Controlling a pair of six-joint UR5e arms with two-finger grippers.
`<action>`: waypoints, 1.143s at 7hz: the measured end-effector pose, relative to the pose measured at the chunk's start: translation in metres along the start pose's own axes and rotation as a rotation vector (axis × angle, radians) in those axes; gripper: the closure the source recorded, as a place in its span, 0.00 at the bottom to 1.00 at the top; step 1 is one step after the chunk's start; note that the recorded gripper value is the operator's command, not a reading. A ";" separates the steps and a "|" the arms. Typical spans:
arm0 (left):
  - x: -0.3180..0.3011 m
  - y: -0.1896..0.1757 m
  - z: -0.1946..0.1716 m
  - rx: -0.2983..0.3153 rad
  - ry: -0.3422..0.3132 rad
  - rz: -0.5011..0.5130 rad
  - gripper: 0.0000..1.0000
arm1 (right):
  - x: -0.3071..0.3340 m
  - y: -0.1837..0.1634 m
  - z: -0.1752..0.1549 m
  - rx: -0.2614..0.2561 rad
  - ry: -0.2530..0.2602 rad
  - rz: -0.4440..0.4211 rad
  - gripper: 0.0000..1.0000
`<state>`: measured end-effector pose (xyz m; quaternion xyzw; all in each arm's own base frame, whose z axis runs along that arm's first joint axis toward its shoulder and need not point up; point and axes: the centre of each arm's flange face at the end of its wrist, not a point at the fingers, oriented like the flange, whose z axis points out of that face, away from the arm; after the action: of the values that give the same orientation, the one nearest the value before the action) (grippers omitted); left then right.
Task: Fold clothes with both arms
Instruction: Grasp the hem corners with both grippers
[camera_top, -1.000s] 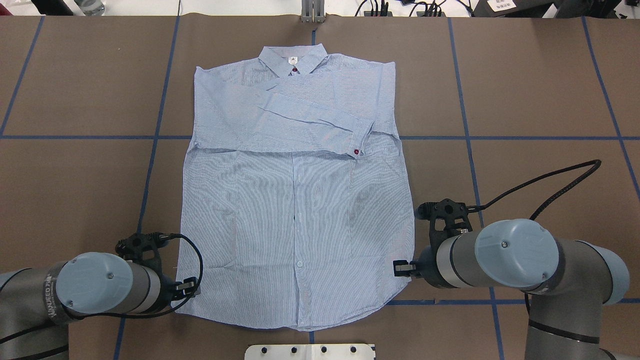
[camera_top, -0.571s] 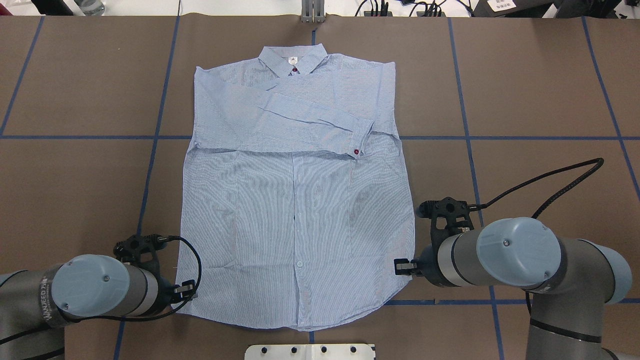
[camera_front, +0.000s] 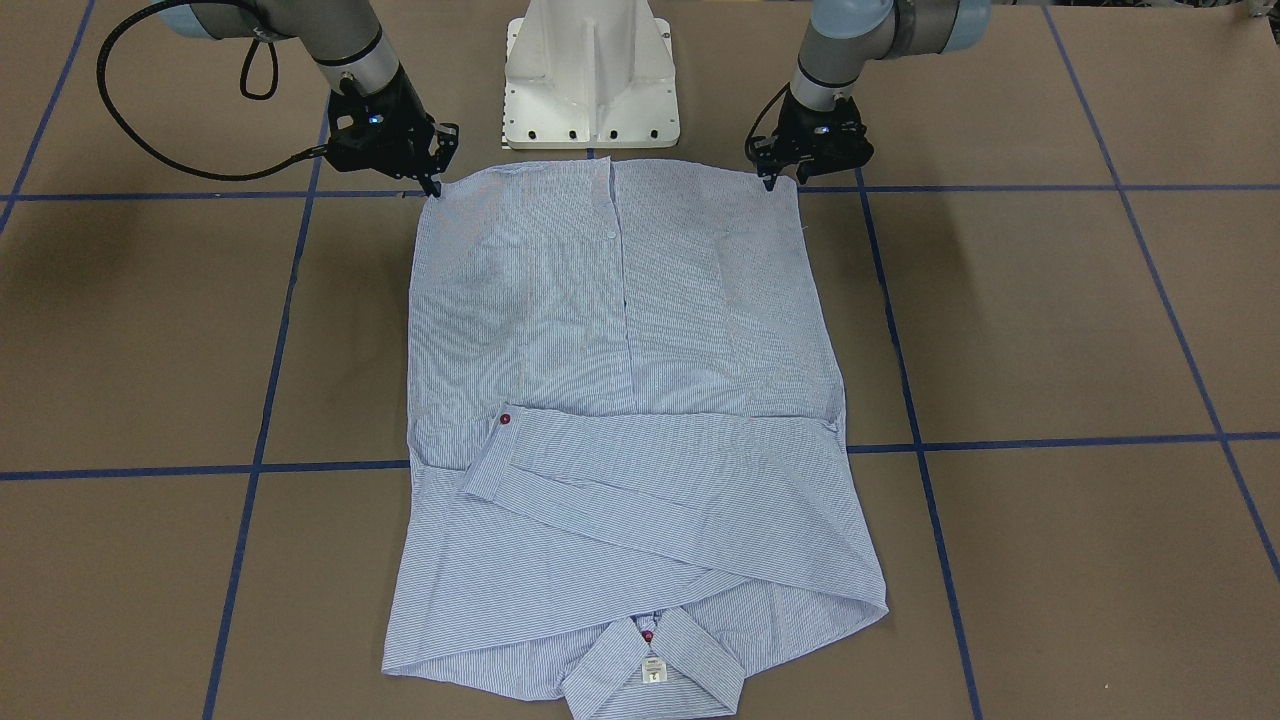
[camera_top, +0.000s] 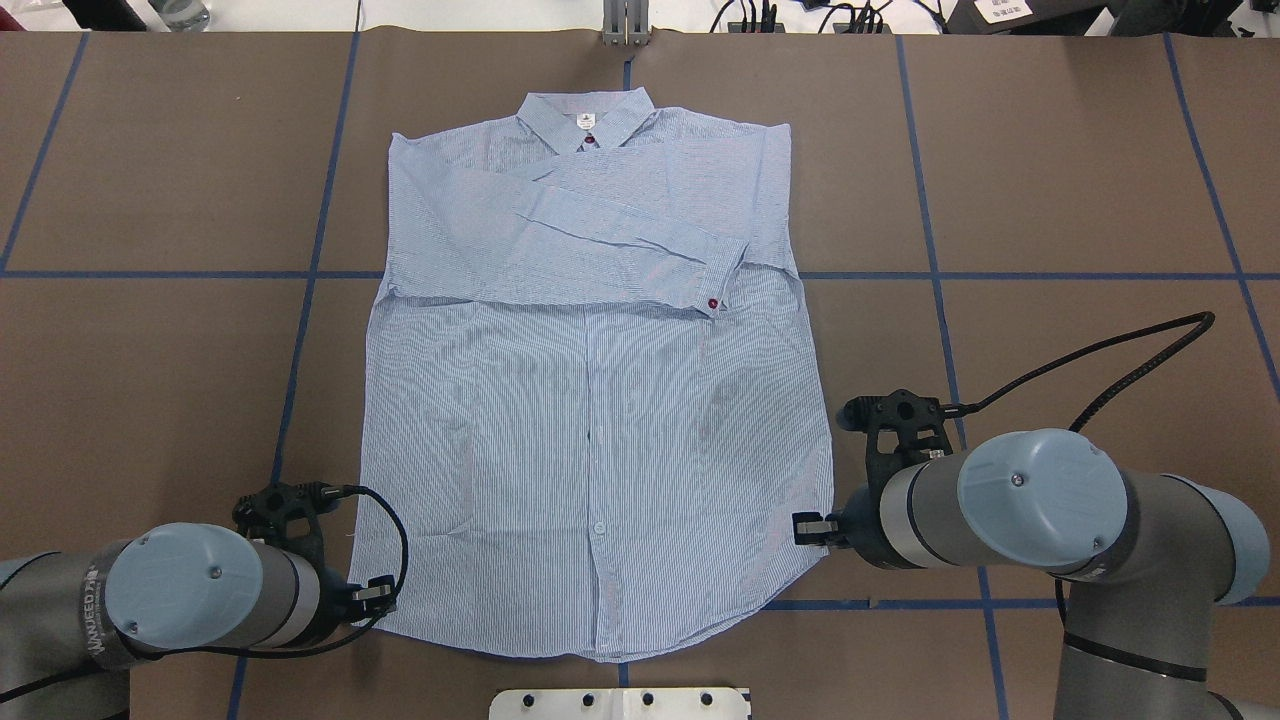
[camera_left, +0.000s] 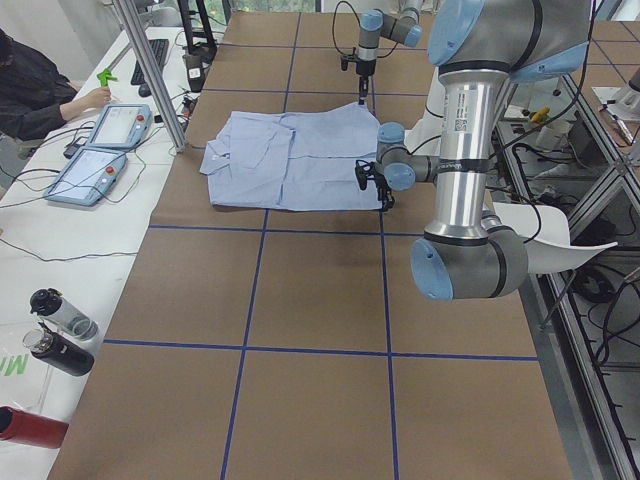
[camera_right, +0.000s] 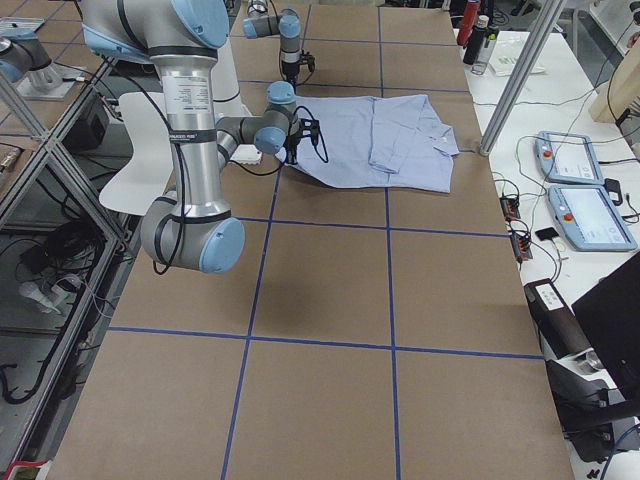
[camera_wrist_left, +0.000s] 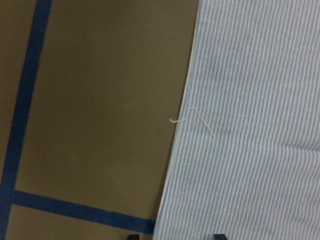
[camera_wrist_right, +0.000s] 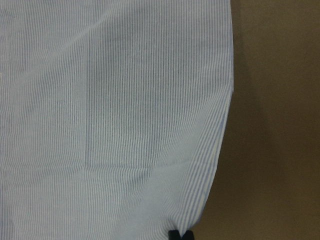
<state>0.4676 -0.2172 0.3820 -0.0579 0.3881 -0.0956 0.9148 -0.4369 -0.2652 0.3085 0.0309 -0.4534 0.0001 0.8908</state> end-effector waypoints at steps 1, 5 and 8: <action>-0.001 0.000 0.001 0.000 -0.009 -0.001 0.50 | 0.000 0.000 0.000 0.000 -0.001 0.000 1.00; -0.003 0.000 0.003 0.002 -0.027 -0.004 0.75 | -0.001 -0.001 -0.003 0.002 -0.004 0.000 1.00; -0.002 0.000 0.003 0.002 -0.025 -0.004 1.00 | 0.001 -0.002 -0.004 0.003 -0.003 0.003 1.00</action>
<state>0.4679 -0.2171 0.3854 -0.0592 0.3763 -0.0971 0.9195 -0.4333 -0.2673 0.3067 0.0316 -0.4548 0.0023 0.8900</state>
